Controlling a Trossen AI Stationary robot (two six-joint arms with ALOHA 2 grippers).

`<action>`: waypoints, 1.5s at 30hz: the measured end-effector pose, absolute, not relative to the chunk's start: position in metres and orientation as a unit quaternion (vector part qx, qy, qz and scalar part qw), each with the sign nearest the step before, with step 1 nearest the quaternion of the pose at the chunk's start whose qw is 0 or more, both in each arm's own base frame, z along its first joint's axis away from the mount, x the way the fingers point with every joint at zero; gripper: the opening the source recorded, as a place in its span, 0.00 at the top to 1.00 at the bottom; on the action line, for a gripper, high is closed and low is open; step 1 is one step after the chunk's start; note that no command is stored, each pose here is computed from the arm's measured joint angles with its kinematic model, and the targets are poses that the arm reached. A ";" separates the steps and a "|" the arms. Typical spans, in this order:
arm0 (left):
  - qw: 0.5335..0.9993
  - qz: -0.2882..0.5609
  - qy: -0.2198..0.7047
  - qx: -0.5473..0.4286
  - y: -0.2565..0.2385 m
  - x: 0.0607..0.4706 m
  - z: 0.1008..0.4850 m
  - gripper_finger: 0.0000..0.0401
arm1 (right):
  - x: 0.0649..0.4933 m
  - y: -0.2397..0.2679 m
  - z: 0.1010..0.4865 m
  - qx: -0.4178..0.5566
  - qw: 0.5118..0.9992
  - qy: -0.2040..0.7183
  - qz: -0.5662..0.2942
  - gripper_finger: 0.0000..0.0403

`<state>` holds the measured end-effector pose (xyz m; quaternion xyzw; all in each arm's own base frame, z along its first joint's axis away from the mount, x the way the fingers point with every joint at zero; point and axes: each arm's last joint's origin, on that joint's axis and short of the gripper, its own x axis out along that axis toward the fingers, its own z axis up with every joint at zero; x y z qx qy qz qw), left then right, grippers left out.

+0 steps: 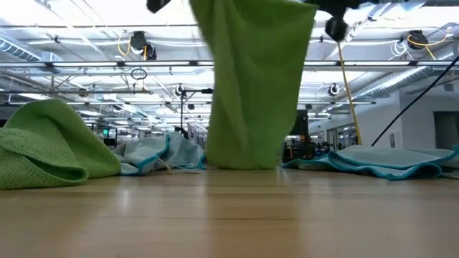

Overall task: Fold microfiber towels
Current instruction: Fold the right green microfiber cloth

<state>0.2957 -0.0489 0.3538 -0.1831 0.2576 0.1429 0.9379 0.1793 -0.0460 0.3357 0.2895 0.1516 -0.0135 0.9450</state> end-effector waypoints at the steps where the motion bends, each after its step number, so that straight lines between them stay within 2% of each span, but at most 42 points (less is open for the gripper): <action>1: 0.933 0.135 0.274 -0.189 -0.055 0.298 0.347 0.99 | 0.177 -0.042 0.331 0.293 0.939 0.181 -0.011 1.00; 5: 0.911 0.100 0.338 -0.215 -0.085 0.312 0.310 1.00 | 0.175 -0.023 0.310 0.317 0.909 0.268 0.026 1.00; 11: 0.895 0.021 0.361 -0.261 -0.144 0.336 0.269 1.00 | 0.172 0.009 0.275 0.379 0.853 0.351 0.074 1.00; 14: 0.888 0.013 0.362 -0.283 -0.162 0.342 0.253 0.99 | 0.174 0.016 0.269 0.399 0.849 0.342 0.059 1.00; 17: 0.884 0.021 0.355 -0.303 -0.166 0.343 0.253 1.00 | 0.179 0.015 0.278 0.401 0.871 0.279 0.044 1.00; 23: 0.921 0.088 0.295 -0.240 -0.129 0.336 0.288 1.00 | 0.186 -0.008 0.308 0.364 0.924 0.115 -0.018 1.00; 31: 0.946 0.259 0.144 -0.129 -0.029 0.297 0.369 1.00 | 0.182 -0.055 0.359 0.297 0.949 -0.044 -0.100 1.00; 34: 0.949 0.273 0.089 -0.132 -0.001 0.281 0.393 0.99 | 0.181 -0.067 0.375 0.278 0.955 -0.050 -0.093 1.00; 37: 0.966 0.198 0.063 -0.151 0.009 0.271 0.409 0.99 | 0.179 -0.069 0.380 0.277 0.958 -0.015 -0.069 1.00; 40: 0.975 0.105 0.103 -0.168 0.001 0.259 0.410 0.99 | 0.174 -0.062 0.377 0.284 0.957 0.038 -0.040 1.00; 45: 0.945 0.072 0.236 -0.216 -0.020 0.252 0.385 0.99 | 0.164 -0.048 0.358 0.309 0.937 0.161 -0.004 1.00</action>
